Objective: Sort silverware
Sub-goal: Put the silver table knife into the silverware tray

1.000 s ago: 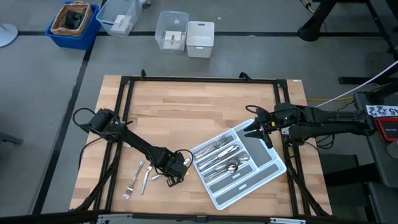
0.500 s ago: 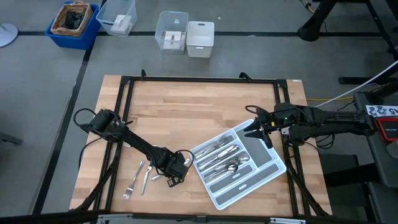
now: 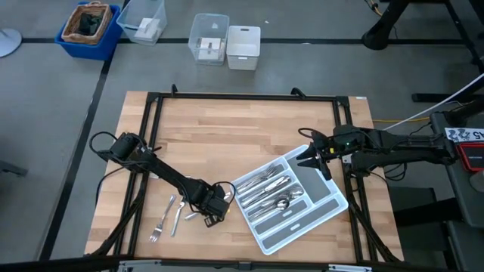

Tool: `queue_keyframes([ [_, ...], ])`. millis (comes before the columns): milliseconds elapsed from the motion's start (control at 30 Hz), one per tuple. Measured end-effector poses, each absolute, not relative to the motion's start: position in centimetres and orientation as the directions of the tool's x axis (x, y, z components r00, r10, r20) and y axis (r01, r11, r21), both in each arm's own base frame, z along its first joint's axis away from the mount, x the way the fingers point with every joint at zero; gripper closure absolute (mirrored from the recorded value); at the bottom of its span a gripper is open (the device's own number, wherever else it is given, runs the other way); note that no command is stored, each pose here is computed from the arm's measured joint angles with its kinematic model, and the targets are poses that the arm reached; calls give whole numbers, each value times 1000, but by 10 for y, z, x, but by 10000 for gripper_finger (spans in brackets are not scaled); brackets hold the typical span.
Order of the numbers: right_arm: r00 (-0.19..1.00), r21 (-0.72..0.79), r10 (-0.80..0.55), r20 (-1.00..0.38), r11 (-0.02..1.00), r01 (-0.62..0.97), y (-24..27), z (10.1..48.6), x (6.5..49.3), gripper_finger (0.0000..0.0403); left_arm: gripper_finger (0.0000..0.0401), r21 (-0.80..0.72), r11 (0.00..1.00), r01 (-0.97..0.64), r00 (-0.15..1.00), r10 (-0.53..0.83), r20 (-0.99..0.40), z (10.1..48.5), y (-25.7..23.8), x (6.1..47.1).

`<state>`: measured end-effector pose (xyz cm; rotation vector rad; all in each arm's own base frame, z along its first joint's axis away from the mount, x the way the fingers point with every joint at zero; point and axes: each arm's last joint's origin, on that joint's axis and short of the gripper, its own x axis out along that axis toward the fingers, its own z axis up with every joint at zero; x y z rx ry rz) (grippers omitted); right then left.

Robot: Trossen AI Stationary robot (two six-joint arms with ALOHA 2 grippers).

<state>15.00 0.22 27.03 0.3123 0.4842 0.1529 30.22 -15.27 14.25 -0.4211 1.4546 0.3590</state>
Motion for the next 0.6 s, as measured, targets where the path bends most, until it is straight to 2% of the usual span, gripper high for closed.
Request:
queue_keyframes([
  [200, 874, 330, 218, -433, 941, -71, 2, 270, 150, 278, 372, -87, 875, -476, 120, -33, -992, 152, -152, 302],
  [600, 871, 313, 219, -440, 946, -80, 2, 270, 150, 278, 394, -110, 874, -474, 148, -44, -988, 163, -152, 300],
])
